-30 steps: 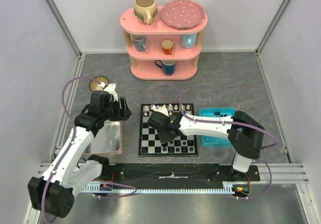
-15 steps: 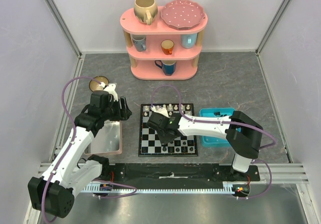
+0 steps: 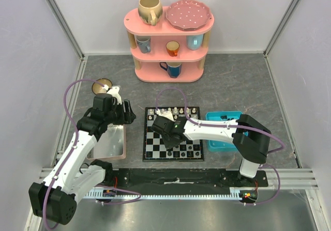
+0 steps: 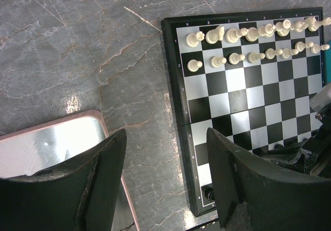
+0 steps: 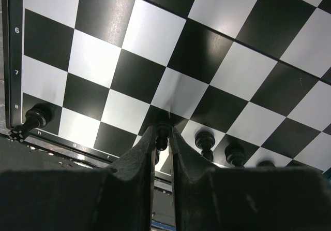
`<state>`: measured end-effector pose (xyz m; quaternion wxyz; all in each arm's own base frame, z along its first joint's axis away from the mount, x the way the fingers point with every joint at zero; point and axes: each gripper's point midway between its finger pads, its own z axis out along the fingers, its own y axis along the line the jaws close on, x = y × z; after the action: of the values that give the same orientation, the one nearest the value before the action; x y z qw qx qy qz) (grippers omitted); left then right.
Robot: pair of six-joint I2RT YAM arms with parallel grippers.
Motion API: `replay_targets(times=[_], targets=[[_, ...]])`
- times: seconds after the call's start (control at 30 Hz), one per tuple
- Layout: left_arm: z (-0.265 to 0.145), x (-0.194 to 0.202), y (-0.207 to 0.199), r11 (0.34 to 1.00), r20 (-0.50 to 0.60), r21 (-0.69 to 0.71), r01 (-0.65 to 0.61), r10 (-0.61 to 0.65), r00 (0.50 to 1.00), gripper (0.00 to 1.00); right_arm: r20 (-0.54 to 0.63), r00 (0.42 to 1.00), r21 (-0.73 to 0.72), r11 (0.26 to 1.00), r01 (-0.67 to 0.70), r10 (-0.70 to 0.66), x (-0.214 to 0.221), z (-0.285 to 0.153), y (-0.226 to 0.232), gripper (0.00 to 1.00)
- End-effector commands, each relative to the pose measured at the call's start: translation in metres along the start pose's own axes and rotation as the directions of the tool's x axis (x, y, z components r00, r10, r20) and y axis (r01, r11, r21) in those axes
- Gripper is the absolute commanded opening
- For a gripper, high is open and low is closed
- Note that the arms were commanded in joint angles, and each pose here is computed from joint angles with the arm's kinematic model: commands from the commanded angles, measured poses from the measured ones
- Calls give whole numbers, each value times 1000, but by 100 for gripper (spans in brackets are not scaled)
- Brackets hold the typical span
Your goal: Set up the chess pieces on the board
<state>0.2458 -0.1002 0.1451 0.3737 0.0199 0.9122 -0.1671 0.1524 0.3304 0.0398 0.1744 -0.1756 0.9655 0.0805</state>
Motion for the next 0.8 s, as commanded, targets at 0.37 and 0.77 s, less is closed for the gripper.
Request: replay_targets(times=[0.37,0.77], targets=[[-4,-13,-8,999,41,37,-4,2,999,70,14,1000,5,1000,-9,8,-5,3,5,29],[-4,-12,-8,999,41,37,-4,2,999,70,37,999,-3,1000,-13,13,-13,-2,8,34]])
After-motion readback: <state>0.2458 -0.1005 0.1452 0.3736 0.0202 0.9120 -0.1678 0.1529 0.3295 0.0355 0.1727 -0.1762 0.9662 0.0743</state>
